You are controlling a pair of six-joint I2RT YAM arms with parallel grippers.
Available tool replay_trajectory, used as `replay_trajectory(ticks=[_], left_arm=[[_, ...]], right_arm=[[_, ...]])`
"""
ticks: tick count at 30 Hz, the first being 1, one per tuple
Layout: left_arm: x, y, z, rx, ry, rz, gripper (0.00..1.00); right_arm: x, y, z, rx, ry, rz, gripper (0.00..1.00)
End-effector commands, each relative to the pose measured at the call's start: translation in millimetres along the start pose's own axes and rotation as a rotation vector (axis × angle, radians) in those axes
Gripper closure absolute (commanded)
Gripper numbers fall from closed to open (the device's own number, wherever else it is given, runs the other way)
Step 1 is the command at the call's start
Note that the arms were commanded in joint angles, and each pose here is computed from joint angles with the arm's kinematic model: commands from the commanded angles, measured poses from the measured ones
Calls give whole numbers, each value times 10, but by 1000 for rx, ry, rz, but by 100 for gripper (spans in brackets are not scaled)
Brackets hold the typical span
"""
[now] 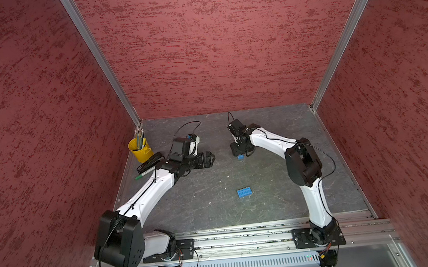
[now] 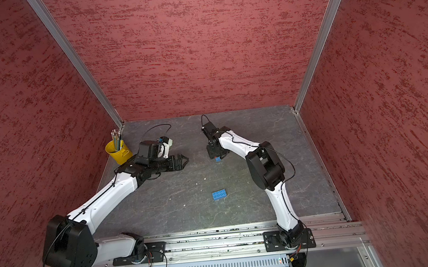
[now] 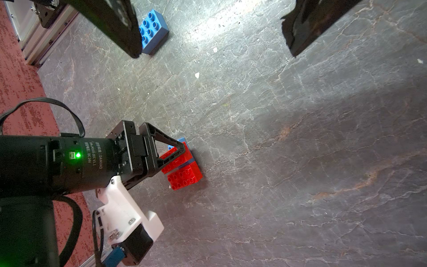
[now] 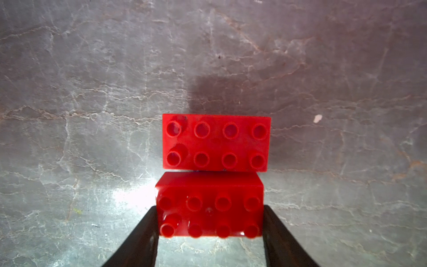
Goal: Assemble a rectangle with lego
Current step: Assemble the lego brick with the lego brick.
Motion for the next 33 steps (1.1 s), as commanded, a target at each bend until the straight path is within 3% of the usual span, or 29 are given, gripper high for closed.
replay_trajectory(ticks=[1,33], left_arm=[[21,-41,-28,7,-7,7,0],[54,-38,-49,10,-3,19,0]], right_arm=[[-69,95,87,-46,-4,-18,44],[-38,-208,-210,25,-23,2,45]])
Point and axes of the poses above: each gripper's point midway between its finger pads, its own y axis back along the fingers, its own x axis along the line the jaws close on, z = x × y, the point moved 1 cm from there along y, back along the fingers, and after that the axes turned 9 degrees about y, right-handed, at the moved point
